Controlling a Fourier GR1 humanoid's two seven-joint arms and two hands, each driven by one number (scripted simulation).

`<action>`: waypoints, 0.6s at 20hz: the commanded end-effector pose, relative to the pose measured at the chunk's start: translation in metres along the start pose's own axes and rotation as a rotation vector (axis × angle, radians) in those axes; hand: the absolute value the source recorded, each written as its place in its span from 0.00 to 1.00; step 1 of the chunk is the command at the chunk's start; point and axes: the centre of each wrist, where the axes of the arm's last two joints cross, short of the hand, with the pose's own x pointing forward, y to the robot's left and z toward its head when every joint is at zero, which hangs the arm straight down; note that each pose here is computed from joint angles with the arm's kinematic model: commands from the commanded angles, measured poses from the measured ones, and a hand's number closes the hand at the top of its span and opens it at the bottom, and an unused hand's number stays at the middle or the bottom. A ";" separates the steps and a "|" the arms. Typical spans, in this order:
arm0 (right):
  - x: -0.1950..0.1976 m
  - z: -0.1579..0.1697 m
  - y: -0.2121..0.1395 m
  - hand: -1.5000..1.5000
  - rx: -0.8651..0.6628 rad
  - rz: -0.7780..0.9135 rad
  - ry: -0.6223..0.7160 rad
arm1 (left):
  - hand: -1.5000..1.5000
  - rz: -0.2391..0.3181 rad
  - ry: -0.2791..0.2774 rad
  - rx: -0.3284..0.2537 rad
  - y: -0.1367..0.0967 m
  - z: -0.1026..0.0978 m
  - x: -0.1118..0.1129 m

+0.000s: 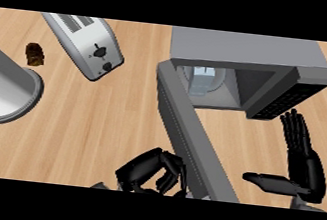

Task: Pick up the milk, place it into the microwave and close the microwave

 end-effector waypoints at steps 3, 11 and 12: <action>0.046 0.021 -0.016 0.00 0.016 -0.029 -0.026 | 1.00 -0.068 0.024 -0.015 -0.042 -0.031 -0.005; 0.079 0.002 -0.033 0.00 0.107 -0.113 -0.081 | 1.00 -0.021 -0.018 0.192 -0.044 -0.056 0.009; 0.087 -0.001 -0.023 0.00 0.114 -0.107 -0.089 | 1.00 0.003 -0.024 0.208 -0.045 -0.059 0.015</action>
